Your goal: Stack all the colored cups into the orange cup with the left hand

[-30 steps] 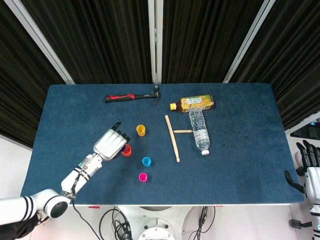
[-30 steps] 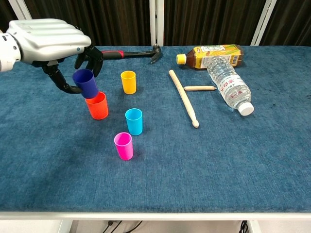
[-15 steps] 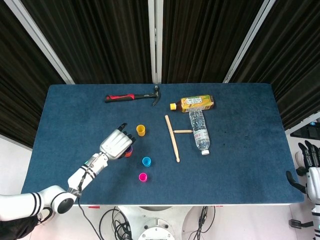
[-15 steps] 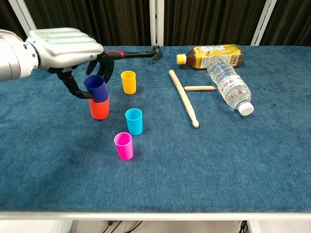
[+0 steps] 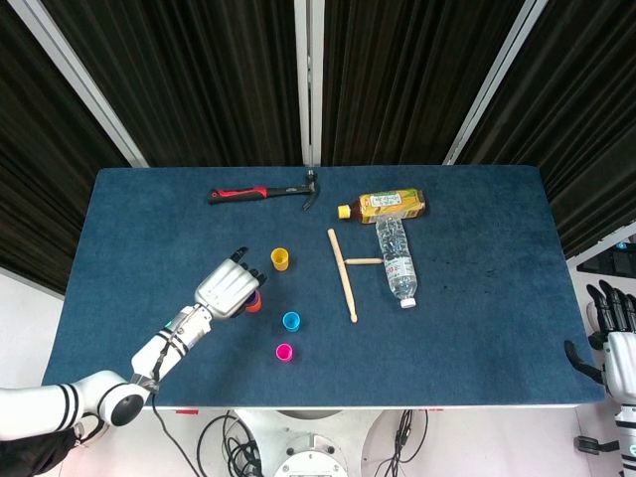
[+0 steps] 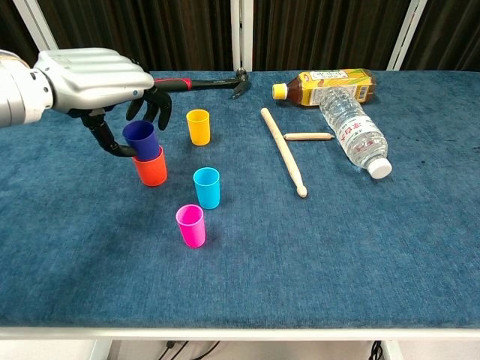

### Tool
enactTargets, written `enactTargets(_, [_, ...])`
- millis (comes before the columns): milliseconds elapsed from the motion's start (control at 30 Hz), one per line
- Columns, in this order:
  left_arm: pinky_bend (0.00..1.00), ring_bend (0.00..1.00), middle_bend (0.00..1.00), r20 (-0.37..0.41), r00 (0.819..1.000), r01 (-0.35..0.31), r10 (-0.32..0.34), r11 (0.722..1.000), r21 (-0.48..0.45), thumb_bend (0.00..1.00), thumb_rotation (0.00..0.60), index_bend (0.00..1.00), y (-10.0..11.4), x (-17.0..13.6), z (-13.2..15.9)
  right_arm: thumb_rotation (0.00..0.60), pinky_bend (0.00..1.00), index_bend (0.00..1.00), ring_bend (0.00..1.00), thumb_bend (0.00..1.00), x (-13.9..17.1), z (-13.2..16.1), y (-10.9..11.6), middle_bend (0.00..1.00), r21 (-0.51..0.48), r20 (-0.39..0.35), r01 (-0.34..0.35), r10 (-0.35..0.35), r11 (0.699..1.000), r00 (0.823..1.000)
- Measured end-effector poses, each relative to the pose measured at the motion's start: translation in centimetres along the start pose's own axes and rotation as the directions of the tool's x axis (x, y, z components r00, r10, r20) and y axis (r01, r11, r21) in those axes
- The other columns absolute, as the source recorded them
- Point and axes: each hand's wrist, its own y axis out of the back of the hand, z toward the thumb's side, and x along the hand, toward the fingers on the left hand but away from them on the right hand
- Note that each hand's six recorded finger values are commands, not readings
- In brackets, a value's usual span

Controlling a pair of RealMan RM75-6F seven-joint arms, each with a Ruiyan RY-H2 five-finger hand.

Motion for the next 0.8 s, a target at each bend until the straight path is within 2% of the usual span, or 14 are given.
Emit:
enactTargets(100, [0.16, 0.44, 0.41, 0.002, 1.0, -0.001, 0.001, 1.0, 0.0, 0.25, 0.6, 0.31, 0.1, 0.0, 0.1, 0.6, 0.0, 0.0, 0.0, 0.27, 0.0, 0.0, 0.1, 0.0, 0.0, 0.003, 0.002, -0.002, 1.0, 1.0])
enactTargets(233, [0.14, 0.32, 0.31, -0.003, 1.0, -0.016, 0.016, 1.0, -0.006, 0.24, 0.6, 0.21, 0.6, -0.1, 0.0, 0.6, 0.0, 0.0, 0.0, 0.27, 0.0, -0.1, 0.2, 0.0, 0.0, 0.002, 0.007, -0.007, 1.0, 1.0])
enactTargets(300, [0.14, 0.29, 0.28, -0.006, 0.999, -0.032, 0.032, 0.999, -0.006, 0.24, 0.6, 0.2, 1.0, -0.1, -0.1, 0.6, 0.0, 0.0, 0.0, 0.27, 0.0, 0.0, 0.2, 0.0, 0.0, 0.002, 0.005, -0.005, 1.0, 1.0])
enactTargets(533, [0.14, 0.29, 0.28, -0.023, 1.0, -0.016, 0.015, 1.0, -0.012, 0.23, 0.6, 0.2, 1.1, -0.5, -0.6, 0.6, 0.0, 0.0, 0.0, 0.27, -0.1, -0.1, 0.2, 0.0, -0.003, 0.002, 0.009, -0.009, 1.0, 1.0])
enactTargets(667, [0.14, 0.29, 0.29, -0.047, 0.997, -0.065, 0.063, 0.997, -0.042, 0.23, 0.6, 0.2, 2.4, 0.0, -1.1, 0.6, 0.0, 0.0, 0.0, 0.27, 0.0, -0.1, 0.4, 0.0, -0.002, 0.002, 0.015, -0.015, 1.0, 1.0])
enactTargets(800, [0.15, 0.29, 0.3, -0.072, 0.99, -0.132, 0.125, 0.987, -0.088, 0.23, 0.6, 0.21, 4.4, 1.7, -1.9, 0.6, 0.0, 0.0, 0.0, 0.27, 0.2, 0.0, 0.8, 0.0, -0.004, -0.003, 0.027, -0.027, 1.0, 1.0])
